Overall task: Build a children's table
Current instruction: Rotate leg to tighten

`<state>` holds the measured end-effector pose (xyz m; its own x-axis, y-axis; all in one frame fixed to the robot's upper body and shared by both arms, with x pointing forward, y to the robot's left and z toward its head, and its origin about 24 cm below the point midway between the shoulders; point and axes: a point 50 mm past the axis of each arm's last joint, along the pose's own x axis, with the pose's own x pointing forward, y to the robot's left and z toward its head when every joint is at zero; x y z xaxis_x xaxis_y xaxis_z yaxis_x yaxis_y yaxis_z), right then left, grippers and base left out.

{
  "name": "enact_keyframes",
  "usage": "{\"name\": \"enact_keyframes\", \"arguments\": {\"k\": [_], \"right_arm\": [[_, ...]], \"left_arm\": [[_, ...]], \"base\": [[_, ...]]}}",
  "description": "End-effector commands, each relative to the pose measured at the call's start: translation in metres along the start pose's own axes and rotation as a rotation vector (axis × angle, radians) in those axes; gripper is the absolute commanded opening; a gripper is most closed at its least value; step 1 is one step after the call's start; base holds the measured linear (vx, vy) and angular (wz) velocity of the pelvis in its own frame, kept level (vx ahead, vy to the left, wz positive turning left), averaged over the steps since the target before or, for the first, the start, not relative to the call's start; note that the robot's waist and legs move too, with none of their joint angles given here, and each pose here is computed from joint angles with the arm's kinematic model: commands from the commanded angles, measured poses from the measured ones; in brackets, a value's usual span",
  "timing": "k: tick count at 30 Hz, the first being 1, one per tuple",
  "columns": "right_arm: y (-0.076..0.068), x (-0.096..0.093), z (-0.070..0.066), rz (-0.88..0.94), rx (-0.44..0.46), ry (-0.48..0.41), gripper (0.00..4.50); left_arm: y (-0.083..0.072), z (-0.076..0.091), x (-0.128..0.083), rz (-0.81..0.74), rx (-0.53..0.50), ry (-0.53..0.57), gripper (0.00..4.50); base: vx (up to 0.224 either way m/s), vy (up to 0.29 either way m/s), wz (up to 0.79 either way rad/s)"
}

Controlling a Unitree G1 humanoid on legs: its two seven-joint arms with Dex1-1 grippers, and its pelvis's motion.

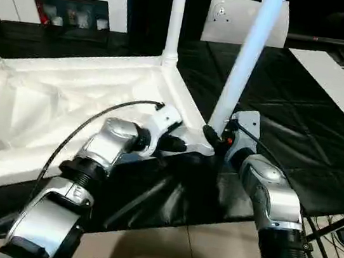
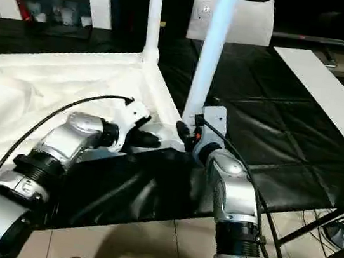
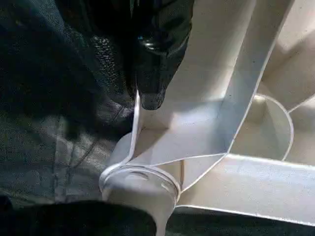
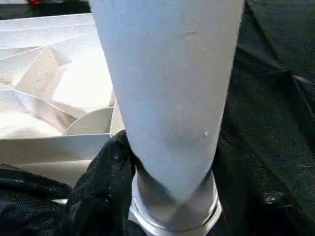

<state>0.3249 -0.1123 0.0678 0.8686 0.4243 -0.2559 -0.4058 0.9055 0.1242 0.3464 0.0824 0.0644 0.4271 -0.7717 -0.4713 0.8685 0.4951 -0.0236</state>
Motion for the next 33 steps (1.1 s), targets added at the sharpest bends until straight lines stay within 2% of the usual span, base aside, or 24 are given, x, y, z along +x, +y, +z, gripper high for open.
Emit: {"name": "enact_keyframes", "arguments": {"k": [1,6,7,10,11,15,17,26,29,33], "right_arm": [[0.071,0.011,-0.001,0.345,0.010,0.005,2.81],[0.056,0.002,0.000,0.370,-0.024,-0.027,3.30],[0.048,-0.003,0.001,0.400,-0.059,-0.034,3.55],[0.028,-0.013,0.002,0.458,-0.139,-0.027,3.67],[0.024,-0.015,0.002,0.475,-0.152,-0.026,3.90],[0.014,-0.022,0.004,0.526,-0.201,-0.021,4.22],[0.002,-0.030,0.005,0.591,-0.251,0.000,4.42],[-0.014,-0.043,0.006,0.776,-0.348,0.061,4.42],[-0.017,-0.048,0.004,0.874,-0.353,0.104,4.16],[-0.018,-0.049,0.002,0.897,-0.367,0.124,3.80]], "left_arm": [[-0.019,0.033,0.018,-0.022,0.068,-0.125,0.00],[-0.015,0.025,0.005,-0.072,0.118,-0.121,0.00],[-0.012,0.020,-0.001,-0.095,0.142,-0.107,0.00],[-0.007,0.010,-0.015,-0.160,0.177,-0.082,0.00],[-0.006,0.009,-0.018,-0.177,0.188,-0.081,0.00],[-0.005,0.004,-0.026,-0.232,0.228,-0.056,0.00],[-0.005,0.000,-0.035,-0.323,0.269,-0.032,0.00],[-0.001,-0.010,-0.054,-0.505,0.375,0.090,0.00],[0.000,-0.010,-0.060,-0.575,0.405,0.122,0.00],[0.000,-0.010,-0.062,-0.593,0.415,0.134,0.00]], "base": [[0.000,0.000,0.00],[0.000,0.000,0.00],[0.000,0.000,0.00],[0.000,0.000,0.00],[0.000,0.000,0.00],[0.000,0.000,0.00],[0.000,0.000,0.00],[0.000,0.000,0.00],[0.000,0.000,0.00],[0.000,0.000,0.00]]}}
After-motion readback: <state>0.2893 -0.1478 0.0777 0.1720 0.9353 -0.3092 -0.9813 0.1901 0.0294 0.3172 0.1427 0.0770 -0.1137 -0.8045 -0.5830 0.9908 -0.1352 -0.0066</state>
